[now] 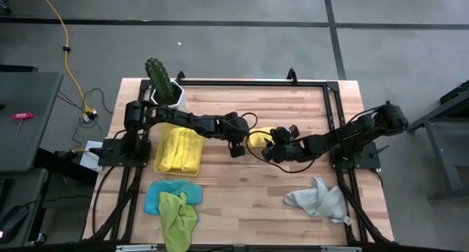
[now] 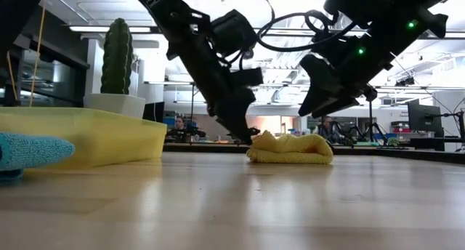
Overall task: Fold microfiber towels
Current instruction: Fold the yellow microfiber towel, then put the folded yellow microfiber towel into the yellow bin
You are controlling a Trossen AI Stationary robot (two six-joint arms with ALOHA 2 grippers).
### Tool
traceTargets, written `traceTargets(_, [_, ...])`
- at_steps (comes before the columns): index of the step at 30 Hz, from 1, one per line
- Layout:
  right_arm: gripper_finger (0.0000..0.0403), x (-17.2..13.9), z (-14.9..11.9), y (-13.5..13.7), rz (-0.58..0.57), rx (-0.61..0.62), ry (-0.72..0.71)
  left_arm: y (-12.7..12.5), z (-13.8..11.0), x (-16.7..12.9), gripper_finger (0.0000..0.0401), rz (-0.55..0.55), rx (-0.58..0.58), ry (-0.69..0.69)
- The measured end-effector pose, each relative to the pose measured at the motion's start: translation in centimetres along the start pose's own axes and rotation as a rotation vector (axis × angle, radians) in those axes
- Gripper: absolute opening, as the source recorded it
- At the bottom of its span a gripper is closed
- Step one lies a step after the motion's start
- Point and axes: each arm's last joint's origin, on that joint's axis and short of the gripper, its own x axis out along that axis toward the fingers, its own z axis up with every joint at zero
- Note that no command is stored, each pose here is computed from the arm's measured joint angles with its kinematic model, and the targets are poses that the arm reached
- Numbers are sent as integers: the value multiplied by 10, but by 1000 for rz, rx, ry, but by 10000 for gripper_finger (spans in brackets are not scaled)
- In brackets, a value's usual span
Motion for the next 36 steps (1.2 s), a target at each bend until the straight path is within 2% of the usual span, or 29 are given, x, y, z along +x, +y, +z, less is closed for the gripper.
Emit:
traceTargets(8, [193,0,-8,-6,-37,-57,44,3,8,-31,1,16,-10,-14])
traceTargets(14, [193,2,-27,-14,-14,-61,43,-2,24,-46,1,3,13,-149])
traceTargets(19, [193,7,-38,-20,47,11,-13,-6,29,-29,1,-58,32,-234])
traceTargets(28, [189,14,-40,-29,63,73,-78,-5,11,25,1,-51,44,-202])
traceTargets(32, [150,15,-37,-28,70,71,-100,-1,3,41,0,-43,38,-173])
traceTargets(36, [72,18,-36,-30,75,73,-75,3,0,44,0,-34,31,-153])
